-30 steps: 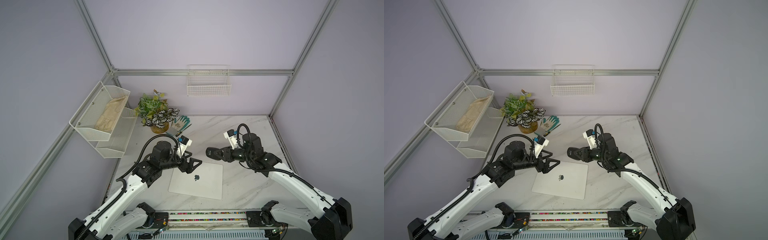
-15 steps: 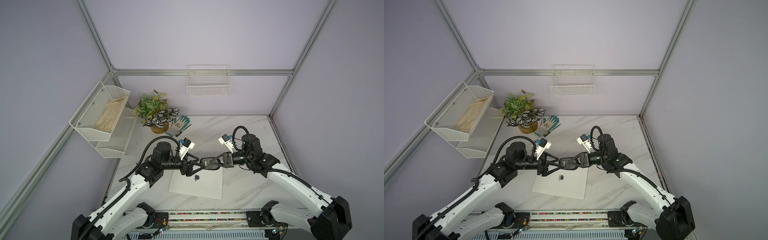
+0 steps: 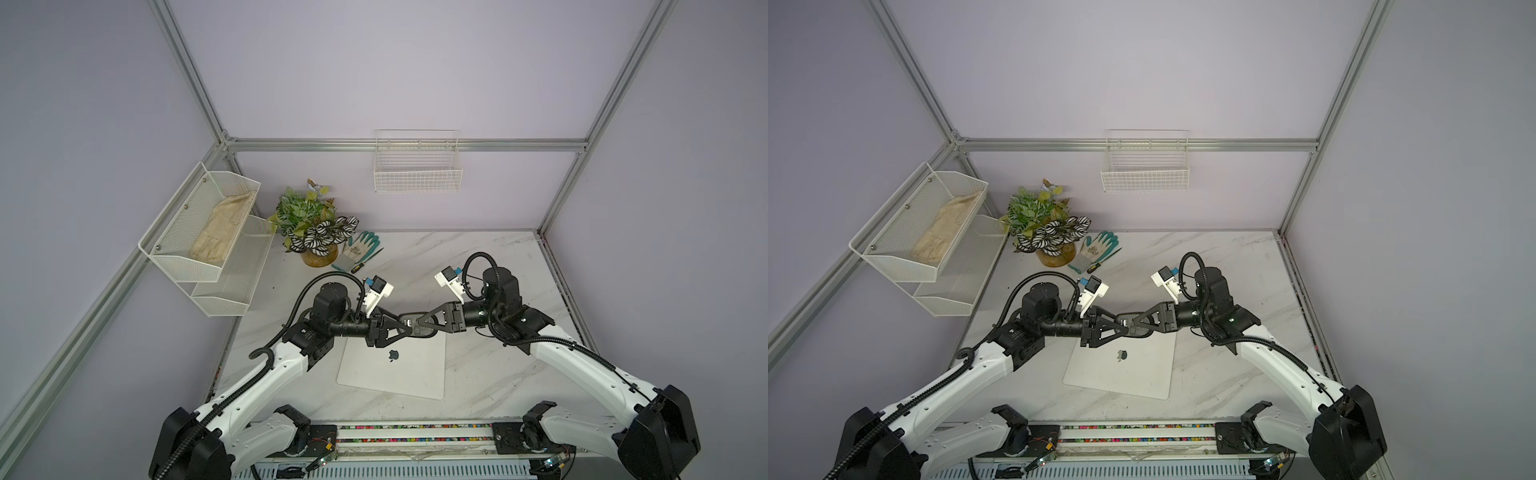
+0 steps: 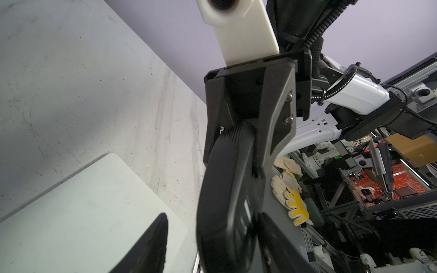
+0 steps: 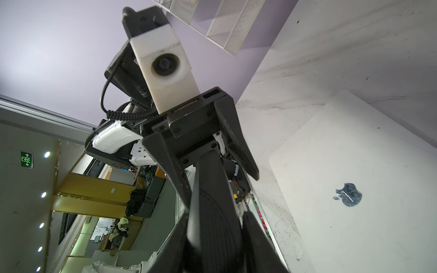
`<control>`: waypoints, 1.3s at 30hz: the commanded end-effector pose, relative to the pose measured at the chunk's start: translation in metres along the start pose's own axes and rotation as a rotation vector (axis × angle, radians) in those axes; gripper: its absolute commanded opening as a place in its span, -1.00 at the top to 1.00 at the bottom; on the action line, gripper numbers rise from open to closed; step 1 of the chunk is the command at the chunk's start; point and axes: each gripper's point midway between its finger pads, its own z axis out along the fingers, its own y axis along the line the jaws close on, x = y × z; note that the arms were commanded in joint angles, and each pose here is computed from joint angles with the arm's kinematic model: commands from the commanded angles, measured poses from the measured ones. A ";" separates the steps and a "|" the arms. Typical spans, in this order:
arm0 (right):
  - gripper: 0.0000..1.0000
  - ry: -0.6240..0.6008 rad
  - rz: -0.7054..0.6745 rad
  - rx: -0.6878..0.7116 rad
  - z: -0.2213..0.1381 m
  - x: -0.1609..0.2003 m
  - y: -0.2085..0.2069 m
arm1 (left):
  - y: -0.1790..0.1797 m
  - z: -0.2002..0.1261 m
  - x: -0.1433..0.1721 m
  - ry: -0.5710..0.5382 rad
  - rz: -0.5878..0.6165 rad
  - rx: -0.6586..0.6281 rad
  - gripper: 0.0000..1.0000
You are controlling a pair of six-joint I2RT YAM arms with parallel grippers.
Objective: Insert the wireless mouse receiver into the laptop
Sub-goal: Pick up the mouse from the center of the board.
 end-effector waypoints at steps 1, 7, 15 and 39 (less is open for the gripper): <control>0.82 -0.012 -0.027 -0.043 0.000 -0.005 0.008 | -0.006 0.002 -0.007 -0.042 0.000 0.063 -0.14; 0.83 -0.001 -0.019 -0.056 0.002 -0.002 0.005 | -0.008 0.002 -0.012 -0.054 -0.013 0.080 0.01; 0.84 0.003 -0.014 -0.053 0.003 0.001 0.000 | -0.004 0.007 -0.010 -0.037 -0.042 0.086 0.33; 0.11 -0.037 -0.057 0.002 -0.003 -0.006 0.003 | 0.011 0.002 -0.020 -0.116 -0.056 -0.048 1.00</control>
